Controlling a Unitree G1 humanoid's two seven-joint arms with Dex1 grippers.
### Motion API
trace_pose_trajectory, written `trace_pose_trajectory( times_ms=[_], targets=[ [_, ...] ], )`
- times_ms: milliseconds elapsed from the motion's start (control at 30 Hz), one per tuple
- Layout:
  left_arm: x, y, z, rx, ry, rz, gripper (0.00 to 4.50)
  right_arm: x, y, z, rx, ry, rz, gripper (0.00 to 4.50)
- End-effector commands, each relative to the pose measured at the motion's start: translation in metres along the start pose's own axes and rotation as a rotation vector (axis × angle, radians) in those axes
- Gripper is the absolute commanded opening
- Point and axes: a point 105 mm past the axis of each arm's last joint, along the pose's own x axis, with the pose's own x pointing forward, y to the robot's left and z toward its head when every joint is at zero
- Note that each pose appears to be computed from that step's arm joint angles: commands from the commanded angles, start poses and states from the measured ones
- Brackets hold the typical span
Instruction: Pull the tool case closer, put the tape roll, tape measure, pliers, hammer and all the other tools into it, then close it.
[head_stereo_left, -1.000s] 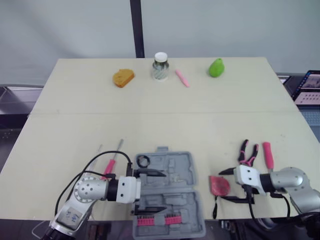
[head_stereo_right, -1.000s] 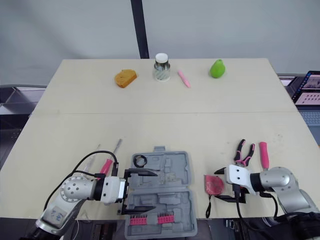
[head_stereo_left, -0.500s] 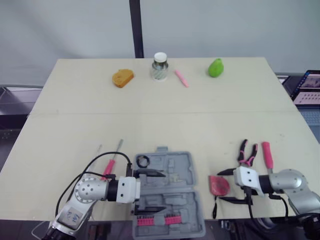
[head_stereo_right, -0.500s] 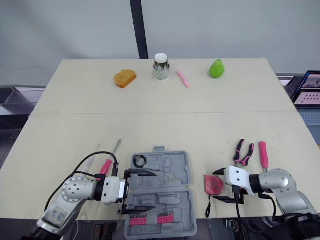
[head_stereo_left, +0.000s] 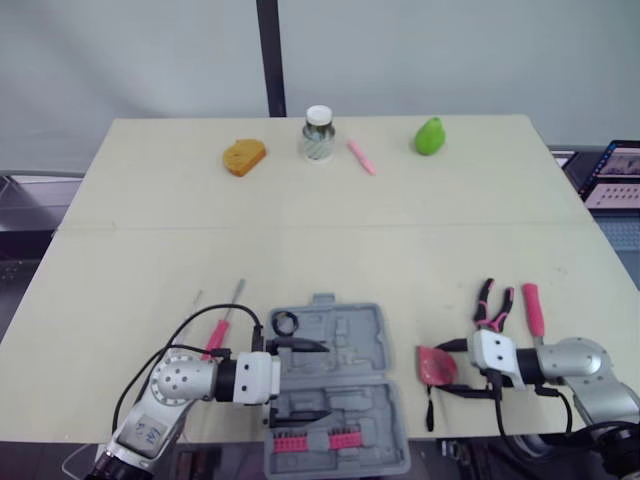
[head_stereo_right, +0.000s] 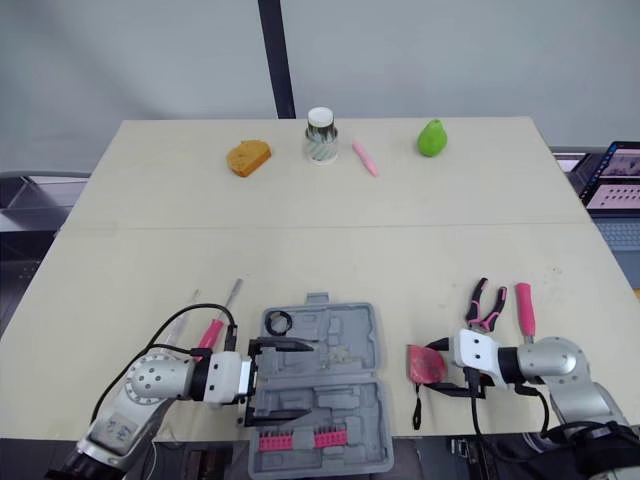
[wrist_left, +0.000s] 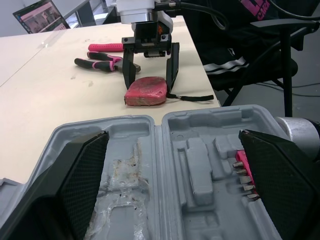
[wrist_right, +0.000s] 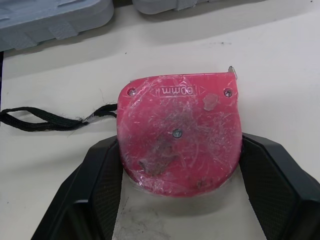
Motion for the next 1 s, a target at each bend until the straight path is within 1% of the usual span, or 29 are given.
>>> trace_pose_trajectory(
  times_ms=[33, 167, 267, 400, 533, 600, 667, 733, 900, 1000],
  targets=[
    [0.000, 0.002, 0.003, 0.008, 0.000, 0.034, 4.50, -0.004, -0.006, 0.023, -0.038, -0.025, 0.039, 2.93],
    [-0.001, 0.004, 0.002, -0.007, 0.003, 0.073, 4.50, -0.006, -0.015, 0.058, -0.057, -0.066, 0.070, 2.93],
    [-0.001, 0.005, 0.003, -0.010, 0.002, 0.088, 4.50, -0.007, -0.018, 0.068, -0.064, -0.065, 0.089, 2.93],
    [-0.004, 0.006, 0.003, -0.023, 0.014, 0.134, 4.50, -0.006, -0.027, 0.079, -0.126, 0.006, 0.114, 2.93],
    [-0.016, 0.007, 0.003, -0.046, 0.035, 0.219, 4.50, 0.004, -0.044, 0.088, -0.219, 0.183, 0.098, 2.93],
    [-0.019, 0.008, 0.004, -0.057, 0.029, 0.263, 4.50, 0.008, -0.048, 0.102, -0.239, 0.202, 0.099, 2.93],
    [-0.022, 0.011, 0.007, -0.079, 0.012, 0.318, 4.50, 0.015, -0.050, 0.122, -0.261, 0.200, 0.101, 2.93],
    [-0.023, 0.011, 0.008, -0.094, 0.003, 0.346, 4.50, 0.019, -0.049, 0.132, -0.270, 0.214, 0.103, 2.93],
    [-0.025, 0.008, 0.005, -0.113, 0.012, 0.380, 4.50, 0.026, -0.034, 0.144, -0.278, 0.265, 0.170, 2.93],
    [-0.026, 0.009, 0.005, -0.111, 0.014, 0.393, 4.50, 0.034, -0.035, 0.144, -0.299, 0.307, 0.164, 2.93]
  ],
)
